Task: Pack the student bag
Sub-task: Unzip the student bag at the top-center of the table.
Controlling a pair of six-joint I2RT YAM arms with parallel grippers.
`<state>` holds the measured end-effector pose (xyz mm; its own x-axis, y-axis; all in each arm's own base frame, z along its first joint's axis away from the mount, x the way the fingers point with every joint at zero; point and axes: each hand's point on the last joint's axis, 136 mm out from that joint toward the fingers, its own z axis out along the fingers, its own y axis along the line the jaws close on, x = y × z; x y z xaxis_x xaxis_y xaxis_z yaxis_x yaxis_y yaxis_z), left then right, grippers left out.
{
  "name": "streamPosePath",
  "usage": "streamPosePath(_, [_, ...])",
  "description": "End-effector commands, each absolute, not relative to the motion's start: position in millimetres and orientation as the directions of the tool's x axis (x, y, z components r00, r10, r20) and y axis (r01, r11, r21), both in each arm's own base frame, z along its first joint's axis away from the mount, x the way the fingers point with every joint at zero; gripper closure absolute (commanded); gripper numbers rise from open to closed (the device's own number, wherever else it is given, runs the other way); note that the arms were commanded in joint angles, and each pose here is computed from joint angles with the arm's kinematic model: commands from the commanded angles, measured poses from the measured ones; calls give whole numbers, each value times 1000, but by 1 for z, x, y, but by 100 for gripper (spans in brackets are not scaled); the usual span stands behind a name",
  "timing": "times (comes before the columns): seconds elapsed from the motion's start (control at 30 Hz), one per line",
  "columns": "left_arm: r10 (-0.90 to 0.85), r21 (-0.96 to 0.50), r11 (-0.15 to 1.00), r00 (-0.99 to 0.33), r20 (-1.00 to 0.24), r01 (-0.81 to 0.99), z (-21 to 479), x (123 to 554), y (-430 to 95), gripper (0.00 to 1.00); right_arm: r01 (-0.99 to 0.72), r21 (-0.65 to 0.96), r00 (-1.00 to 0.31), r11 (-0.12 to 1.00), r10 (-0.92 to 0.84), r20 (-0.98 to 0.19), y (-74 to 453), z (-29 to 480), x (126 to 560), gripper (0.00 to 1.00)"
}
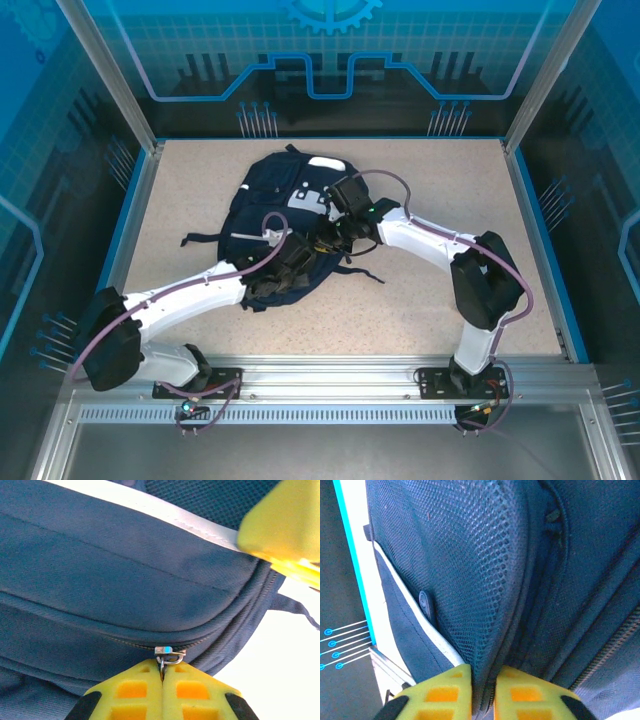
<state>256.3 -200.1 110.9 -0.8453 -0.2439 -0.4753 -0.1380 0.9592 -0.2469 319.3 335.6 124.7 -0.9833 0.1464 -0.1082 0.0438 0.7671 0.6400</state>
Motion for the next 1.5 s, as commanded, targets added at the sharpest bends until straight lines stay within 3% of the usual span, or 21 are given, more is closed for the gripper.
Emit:
streamPosePath(0.0, [-247, -173, 967, -851, -463, -186, 103, 245, -164, 100, 63, 543, -973, 837, 172, -152, 303, 119, 324, 89])
streamPosePath(0.17, [-287, -164, 957, -848, -445, -238, 96, 244, -136, 100, 76, 507, -962, 859, 197, -189, 271, 121, 337, 92])
streamPosePath(0.37, [-344, -294, 928, -835, -430, -231, 91, 263, -145, 100, 72, 456, -960, 887, 186, -210, 236, 128, 355, 91])
streamPosePath(0.6, [-188, -472, 876, -832, -521, 98, 139, 288, -228, 100, 26, 505, -931, 863, 205, -301, 218, 172, 343, 48])
streamPosePath(0.73, [-95, -521, 804, -804, -588, 285, 173, 284, -277, 100, 76, 547, -919, 834, 271, -286, 208, 179, 323, 38])
streamPosePath(1.07, [-44, -582, 707, -797, -603, 401, 194, 275, -345, 100, 270, 686, -874, 676, 471, -120, 207, 170, 296, 38])
streamPosePath(1.47, [-29, -563, 736, -814, -580, 376, 178, 273, -344, 100, 333, 726, -868, 602, 496, -14, 228, 161, 306, 56])
